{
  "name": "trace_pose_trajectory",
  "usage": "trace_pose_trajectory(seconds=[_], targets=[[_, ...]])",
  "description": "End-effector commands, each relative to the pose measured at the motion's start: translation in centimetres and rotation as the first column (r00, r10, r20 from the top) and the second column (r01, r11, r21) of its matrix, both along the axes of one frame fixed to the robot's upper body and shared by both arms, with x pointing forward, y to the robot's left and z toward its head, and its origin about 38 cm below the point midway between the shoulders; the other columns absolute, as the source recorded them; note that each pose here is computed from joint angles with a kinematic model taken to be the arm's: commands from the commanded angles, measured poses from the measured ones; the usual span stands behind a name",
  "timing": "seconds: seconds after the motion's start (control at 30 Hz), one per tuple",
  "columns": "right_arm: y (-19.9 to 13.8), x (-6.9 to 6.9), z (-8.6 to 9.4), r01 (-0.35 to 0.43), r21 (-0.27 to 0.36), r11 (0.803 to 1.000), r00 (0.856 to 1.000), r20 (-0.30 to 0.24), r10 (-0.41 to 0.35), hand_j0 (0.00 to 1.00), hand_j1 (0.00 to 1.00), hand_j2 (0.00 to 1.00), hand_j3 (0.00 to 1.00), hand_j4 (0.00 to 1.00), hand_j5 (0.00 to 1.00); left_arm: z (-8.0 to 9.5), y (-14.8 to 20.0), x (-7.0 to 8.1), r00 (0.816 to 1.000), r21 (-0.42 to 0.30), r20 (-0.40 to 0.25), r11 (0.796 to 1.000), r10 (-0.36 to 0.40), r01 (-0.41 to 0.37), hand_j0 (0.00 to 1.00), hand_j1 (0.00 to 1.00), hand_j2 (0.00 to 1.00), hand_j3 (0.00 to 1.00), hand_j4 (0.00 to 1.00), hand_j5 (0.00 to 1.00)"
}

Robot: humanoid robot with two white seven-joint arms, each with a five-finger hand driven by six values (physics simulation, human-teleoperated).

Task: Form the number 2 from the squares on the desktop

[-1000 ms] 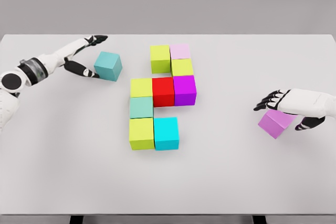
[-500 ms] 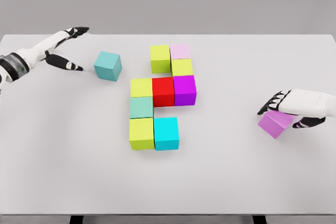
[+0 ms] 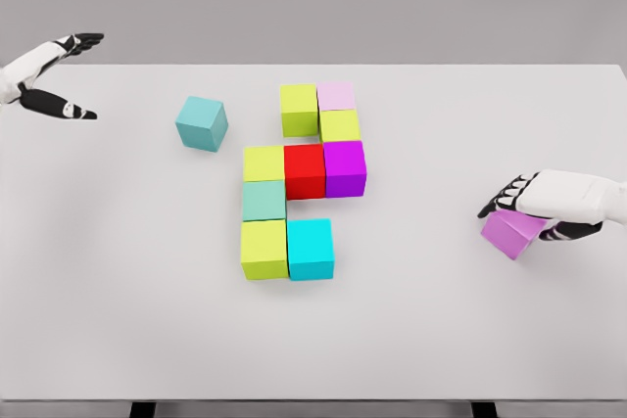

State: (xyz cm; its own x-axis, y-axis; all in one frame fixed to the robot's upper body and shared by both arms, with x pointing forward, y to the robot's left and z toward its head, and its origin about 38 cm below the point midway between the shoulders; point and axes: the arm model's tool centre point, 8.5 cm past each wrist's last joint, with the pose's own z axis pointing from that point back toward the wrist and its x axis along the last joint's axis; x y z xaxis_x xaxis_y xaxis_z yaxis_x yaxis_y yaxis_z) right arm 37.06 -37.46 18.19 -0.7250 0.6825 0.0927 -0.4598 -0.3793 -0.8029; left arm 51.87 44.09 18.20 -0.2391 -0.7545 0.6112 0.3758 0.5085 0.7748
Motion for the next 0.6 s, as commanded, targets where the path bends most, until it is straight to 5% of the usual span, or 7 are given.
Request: trace_pose_trajectory(seconds=[0.0,0.07,0.2,0.57], targets=[[0.1,-0.1,-0.2,-0.010,-0.009,1.000,1.000,-0.005,0.010,0.72,0.72,0.72,0.72,0.72,0.72,0.3,-1.4,0.3,0.998,0.121,-0.006,0.991,-0.064,0.064,1.00,1.00,1.00,1.00,1.00,1.00],[0.0,-0.1,-0.1,-0.009,-0.010,1.000,1.000,-0.003,0.009,0.71,0.71,0.71,0.71,0.71,0.71,1.3,-2.5,0.7,0.993,0.228,0.002,0.967,-0.118,0.114,1.00,1.00,1.00,1.00,1.00,1.00],[-0.2,-0.1,0.1,-0.005,-0.013,1.000,1.000,-0.001,0.005,0.71,0.71,0.71,0.71,0.71,0.71,2.5,-4.3,1.6,0.981,0.474,-0.023,0.861,-0.194,0.181,1.00,1.00,1.00,1.00,1.00,1.00],[-0.3,0.0,0.6,-0.003,-0.008,1.000,1.000,0.008,0.003,0.68,0.68,0.68,0.68,0.68,0.68,3.1,-6.2,2.2,0.972,0.487,-0.006,0.848,-0.235,0.209,1.00,1.00,1.00,1.00,1.00,1.00]])
